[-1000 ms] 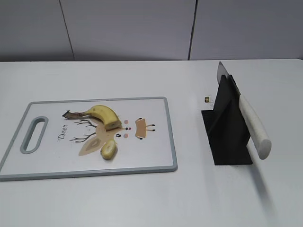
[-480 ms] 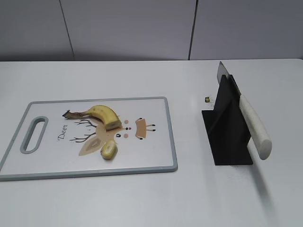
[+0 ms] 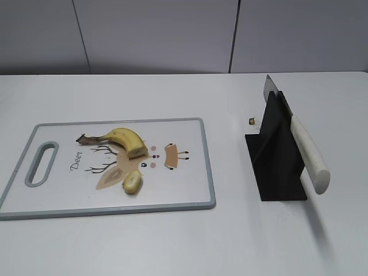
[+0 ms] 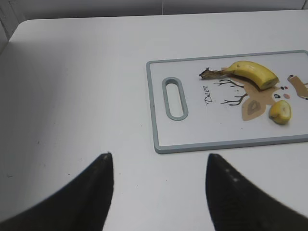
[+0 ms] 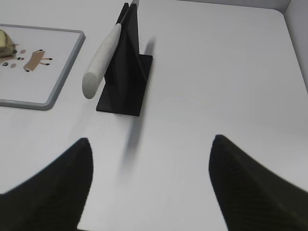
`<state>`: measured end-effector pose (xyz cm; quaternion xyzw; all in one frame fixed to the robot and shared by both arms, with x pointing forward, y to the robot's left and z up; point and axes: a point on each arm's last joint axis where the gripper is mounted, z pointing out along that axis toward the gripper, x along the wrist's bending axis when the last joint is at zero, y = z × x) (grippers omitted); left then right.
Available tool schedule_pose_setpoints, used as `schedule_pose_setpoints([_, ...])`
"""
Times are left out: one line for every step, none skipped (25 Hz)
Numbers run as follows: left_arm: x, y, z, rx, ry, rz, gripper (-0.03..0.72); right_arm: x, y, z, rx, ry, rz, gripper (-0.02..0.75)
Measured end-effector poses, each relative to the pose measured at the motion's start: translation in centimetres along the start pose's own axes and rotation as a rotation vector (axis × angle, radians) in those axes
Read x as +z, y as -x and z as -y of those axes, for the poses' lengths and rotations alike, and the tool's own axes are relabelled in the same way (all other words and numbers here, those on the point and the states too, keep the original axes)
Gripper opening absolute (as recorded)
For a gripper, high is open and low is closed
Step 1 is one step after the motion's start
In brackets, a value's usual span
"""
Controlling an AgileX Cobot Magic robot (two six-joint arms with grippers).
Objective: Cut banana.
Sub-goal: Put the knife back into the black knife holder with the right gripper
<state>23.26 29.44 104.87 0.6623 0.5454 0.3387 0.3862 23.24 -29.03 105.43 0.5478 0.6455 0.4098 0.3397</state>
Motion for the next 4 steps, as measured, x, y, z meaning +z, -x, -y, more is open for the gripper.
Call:
schedule_pose_setpoints([0.00, 0.00, 0.00, 0.000, 0.000, 0.000, 0.588, 0.00, 0.00, 0.00, 0.000, 0.000, 0.000, 0.570])
schedule_pose_setpoints([0.00, 0.00, 0.00, 0.000, 0.000, 0.000, 0.588, 0.00, 0.00, 0.00, 0.000, 0.000, 0.000, 0.570])
schedule_pose_setpoints([0.00, 0.00, 0.00, 0.000, 0.000, 0.000, 0.588, 0.00, 0.00, 0.00, 0.000, 0.000, 0.000, 0.570])
schedule_pose_setpoints([0.00, 0.00, 0.00, 0.000, 0.000, 0.000, 0.588, 0.00, 0.00, 0.00, 0.000, 0.000, 0.000, 0.570])
